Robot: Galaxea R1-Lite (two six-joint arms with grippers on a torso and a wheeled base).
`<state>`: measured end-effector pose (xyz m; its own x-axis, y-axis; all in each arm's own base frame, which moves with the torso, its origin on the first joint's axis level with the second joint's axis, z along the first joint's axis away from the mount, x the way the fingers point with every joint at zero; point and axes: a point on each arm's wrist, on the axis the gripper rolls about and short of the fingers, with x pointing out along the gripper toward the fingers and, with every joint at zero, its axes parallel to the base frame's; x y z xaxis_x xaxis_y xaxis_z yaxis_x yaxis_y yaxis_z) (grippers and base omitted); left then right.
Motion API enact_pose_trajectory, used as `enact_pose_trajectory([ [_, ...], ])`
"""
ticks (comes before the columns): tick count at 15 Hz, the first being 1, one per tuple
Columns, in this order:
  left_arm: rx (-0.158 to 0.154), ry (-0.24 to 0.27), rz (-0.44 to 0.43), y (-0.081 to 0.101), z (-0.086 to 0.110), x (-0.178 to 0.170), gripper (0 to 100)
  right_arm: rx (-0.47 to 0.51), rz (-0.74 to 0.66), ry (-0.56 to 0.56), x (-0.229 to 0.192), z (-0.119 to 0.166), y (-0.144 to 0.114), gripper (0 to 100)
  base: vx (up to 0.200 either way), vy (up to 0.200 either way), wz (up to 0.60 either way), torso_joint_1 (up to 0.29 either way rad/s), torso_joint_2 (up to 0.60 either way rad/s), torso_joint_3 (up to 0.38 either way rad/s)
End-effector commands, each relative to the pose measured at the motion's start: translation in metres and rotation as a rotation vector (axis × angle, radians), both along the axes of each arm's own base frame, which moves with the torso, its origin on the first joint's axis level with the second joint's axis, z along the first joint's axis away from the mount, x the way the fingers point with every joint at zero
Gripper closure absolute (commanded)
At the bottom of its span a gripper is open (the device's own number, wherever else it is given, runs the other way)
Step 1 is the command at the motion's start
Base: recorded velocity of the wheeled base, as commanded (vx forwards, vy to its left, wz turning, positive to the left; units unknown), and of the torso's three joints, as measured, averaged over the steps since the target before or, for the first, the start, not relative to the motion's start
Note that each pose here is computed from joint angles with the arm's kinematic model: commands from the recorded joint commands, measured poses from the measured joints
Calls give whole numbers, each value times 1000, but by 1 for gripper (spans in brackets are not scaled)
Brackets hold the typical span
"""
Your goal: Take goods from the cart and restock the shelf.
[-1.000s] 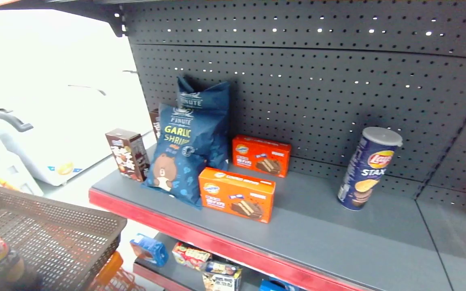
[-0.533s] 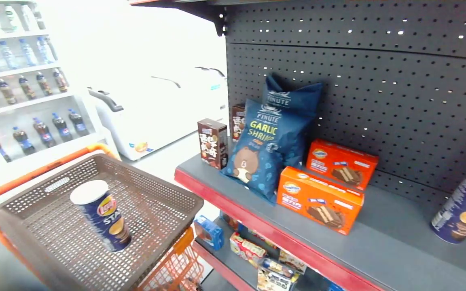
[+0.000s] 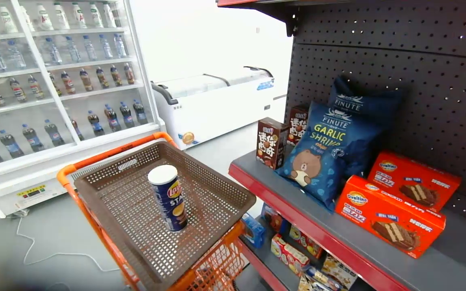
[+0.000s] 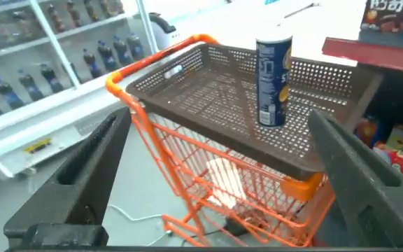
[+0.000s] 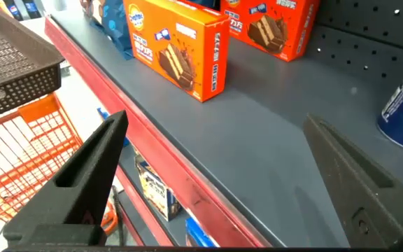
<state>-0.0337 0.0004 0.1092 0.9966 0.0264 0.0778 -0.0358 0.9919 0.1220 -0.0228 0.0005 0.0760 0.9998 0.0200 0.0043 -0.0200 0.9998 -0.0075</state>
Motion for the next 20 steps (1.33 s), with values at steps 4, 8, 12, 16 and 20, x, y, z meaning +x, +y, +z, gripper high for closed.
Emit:
enact_pose_trajectory([
  [4,115,176,218,0,58,9,0,0,0,0,0,0,0,0,0,0,0,0,0,0],
  [8,140,293,252,9,116,75,0,0,0,0,0,0,0,0,0,0,0,0,0,0],
  [12,5,358,21,14,134,162,0,0,0,0,0,0,0,0,0,0,0,0,0,0],
  [16,-5,386,-133,9,84,204,0,0,0,-2,0,0,0,0,0,0,0,0,0,0],
  [20,-85,464,-299,-7,43,214,0,0,0,-2,0,0,0,0,0,0,0,0,0,0],
])
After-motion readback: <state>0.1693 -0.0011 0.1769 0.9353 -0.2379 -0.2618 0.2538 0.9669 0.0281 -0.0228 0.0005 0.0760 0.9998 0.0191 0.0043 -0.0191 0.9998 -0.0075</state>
